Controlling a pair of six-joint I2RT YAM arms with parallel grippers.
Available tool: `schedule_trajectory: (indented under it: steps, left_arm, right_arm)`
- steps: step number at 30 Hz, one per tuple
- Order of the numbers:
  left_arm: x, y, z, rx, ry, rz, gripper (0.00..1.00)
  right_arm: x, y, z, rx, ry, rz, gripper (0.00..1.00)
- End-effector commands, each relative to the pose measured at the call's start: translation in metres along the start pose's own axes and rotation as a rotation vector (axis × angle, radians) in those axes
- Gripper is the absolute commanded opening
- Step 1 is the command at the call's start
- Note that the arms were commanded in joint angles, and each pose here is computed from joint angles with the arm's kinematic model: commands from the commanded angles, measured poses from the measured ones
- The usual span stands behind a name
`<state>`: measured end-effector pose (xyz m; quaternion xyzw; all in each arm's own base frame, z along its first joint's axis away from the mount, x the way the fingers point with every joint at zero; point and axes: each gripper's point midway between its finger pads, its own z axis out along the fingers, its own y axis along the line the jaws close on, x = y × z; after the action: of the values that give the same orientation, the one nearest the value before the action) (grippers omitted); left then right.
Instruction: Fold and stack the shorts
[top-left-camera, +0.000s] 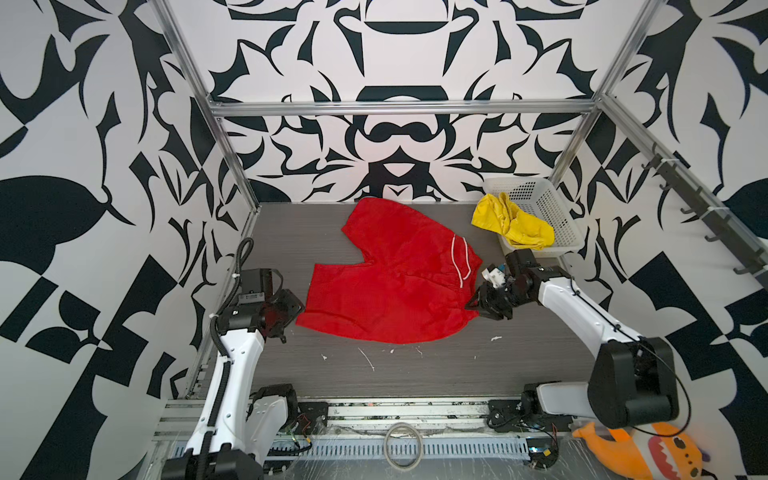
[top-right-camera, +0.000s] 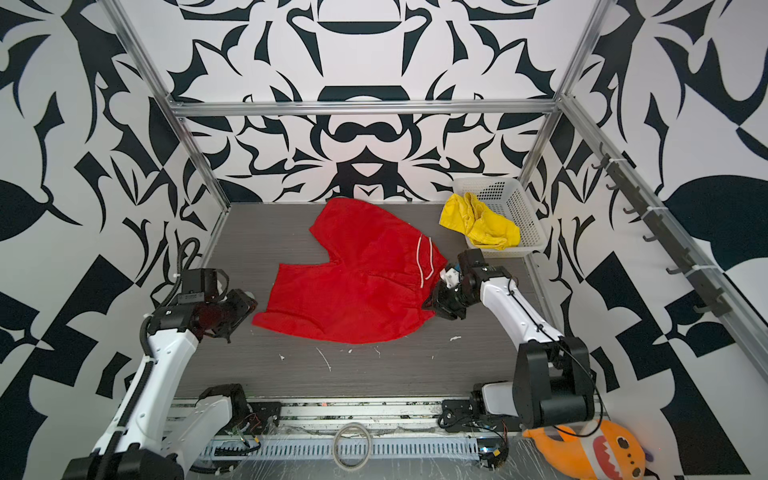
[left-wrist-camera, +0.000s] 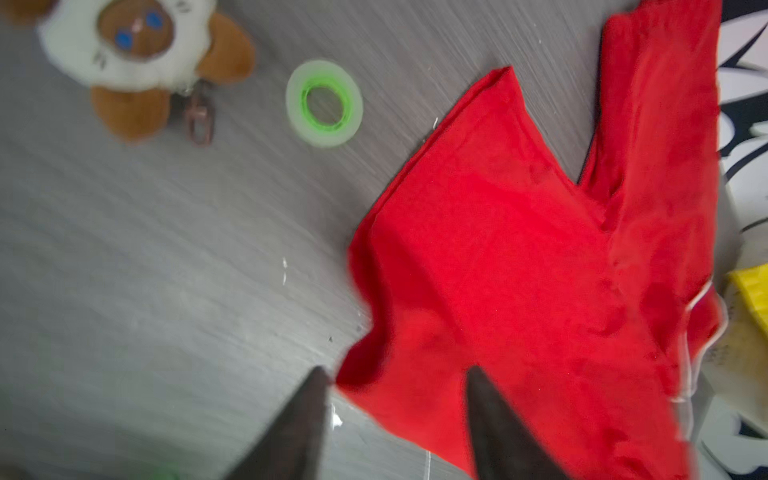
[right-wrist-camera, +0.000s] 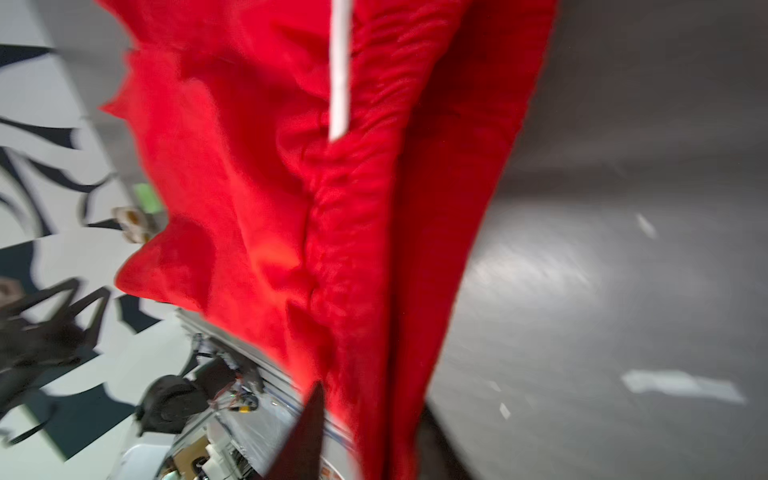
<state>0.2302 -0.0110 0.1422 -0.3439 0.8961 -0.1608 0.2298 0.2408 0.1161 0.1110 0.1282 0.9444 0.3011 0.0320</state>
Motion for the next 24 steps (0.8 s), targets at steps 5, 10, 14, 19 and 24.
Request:
schedule_trajectory:
  steps: [5, 10, 14, 19, 24]
  left_arm:
    - [-0.002, -0.039, -0.024, 0.166, 0.036, -0.035, 0.69]
    - [0.006, -0.073, 0.012, 0.258, 0.13, -0.006, 0.67]
    - [0.024, -0.089, 0.051, 0.245, 0.199, 0.031, 0.67]
    - [0.052, -0.07, 0.098, 0.155, 0.319, -0.032, 0.66]
    - [0.075, -0.037, 0.115, 0.075, 0.369, -0.088, 0.66]
  right_arm:
    - [-0.016, 0.013, -0.075, 0.254, -0.172, -0.123, 0.54]
    - [-0.019, 0.072, -0.03, 0.134, -0.173, -0.251, 0.53]
    - [-0.011, 0.091, 0.031, 0.03, -0.12, -0.256, 0.52]
    - [-0.002, 0.056, 0.07, 0.055, -0.067, -0.195, 0.52]
    - [0.016, 0.01, 0.085, 0.151, -0.013, -0.156, 0.53]
